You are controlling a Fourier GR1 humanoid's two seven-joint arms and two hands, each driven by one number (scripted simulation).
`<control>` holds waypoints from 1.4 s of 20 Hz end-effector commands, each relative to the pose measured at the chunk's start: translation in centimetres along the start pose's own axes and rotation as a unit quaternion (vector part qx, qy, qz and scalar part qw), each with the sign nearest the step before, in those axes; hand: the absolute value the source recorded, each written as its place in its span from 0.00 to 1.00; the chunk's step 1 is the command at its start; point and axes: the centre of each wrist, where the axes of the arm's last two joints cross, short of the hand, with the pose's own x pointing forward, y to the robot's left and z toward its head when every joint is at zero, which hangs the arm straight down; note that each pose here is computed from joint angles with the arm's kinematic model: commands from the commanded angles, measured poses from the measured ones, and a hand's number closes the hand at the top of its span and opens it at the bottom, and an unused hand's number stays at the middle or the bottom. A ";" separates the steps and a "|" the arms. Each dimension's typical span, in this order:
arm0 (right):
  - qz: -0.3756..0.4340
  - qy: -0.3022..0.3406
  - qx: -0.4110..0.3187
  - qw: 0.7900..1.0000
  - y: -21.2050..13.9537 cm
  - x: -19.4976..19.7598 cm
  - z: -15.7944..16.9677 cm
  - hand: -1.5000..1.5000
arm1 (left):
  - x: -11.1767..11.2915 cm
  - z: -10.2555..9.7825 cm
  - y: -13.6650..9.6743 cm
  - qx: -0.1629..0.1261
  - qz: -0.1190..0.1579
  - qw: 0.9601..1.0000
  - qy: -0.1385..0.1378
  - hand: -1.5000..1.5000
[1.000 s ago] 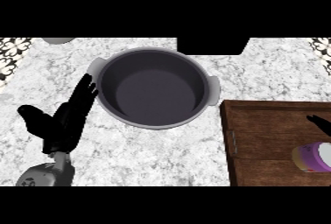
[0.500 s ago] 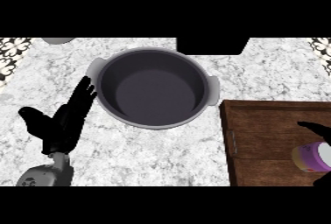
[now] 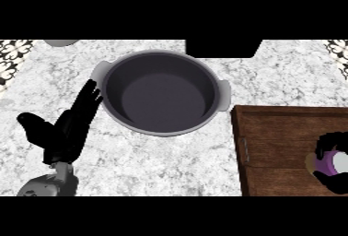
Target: Pick the can from the tray and place it in the pot
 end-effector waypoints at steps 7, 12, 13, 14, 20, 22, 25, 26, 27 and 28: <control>-0.119 0.165 -0.059 0.977 7.0 12.0 0.0 1.00 | -0.2 -0.5 0.3 0.001 0.000 1.000 0.007 0.50; -0.096 0.228 -0.145 0.958 6.9 17.6 1.8 1.00 | 0.0 -0.3 0.1 -0.007 0.003 1.000 0.007 0.50; -0.090 0.246 -0.174 0.949 6.7 18.4 2.5 1.00 | 0.3 -0.8 0.4 0.002 -0.007 1.000 0.005 0.50; -0.099 0.246 -0.202 0.943 5.9 19.6 3.5 1.00 | -0.2 -0.3 0.3 -0.005 -0.006 1.000 0.009 0.50; -0.093 0.218 -0.288 0.928 6.4 26.1 8.2 1.00 | -0.2 -1.1 0.1 0.000 -0.007 1.000 0.002 0.50; -0.098 0.201 -0.324 0.919 5.5 27.6 9.0 1.00 | -0.8 -0.1 -0.2 -0.014 -0.001 1.000 0.012 0.50; -0.080 0.172 -0.387 0.902 5.3 29.4 10.5 1.00 | 0.3 -0.4 0.5 -0.004 0.001 1.000 0.006 0.50; -0.073 0.155 -0.395 0.902 4.7 29.9 11.3 1.00 | -0.2 -1.1 -0.2 0.001 -0.003 1.000 0.000 0.50; -0.059 0.138 -0.411 0.899 4.9 30.4 11.5 1.00 | -0.1 -0.9 0.2 -0.005 -0.003 1.000 0.012 0.50; -0.062 0.120 -0.422 0.897 4.6 31.0 11.9 1.00 | 0.2 -1.0 0.5 -0.008 -0.003 1.000 0.001 0.50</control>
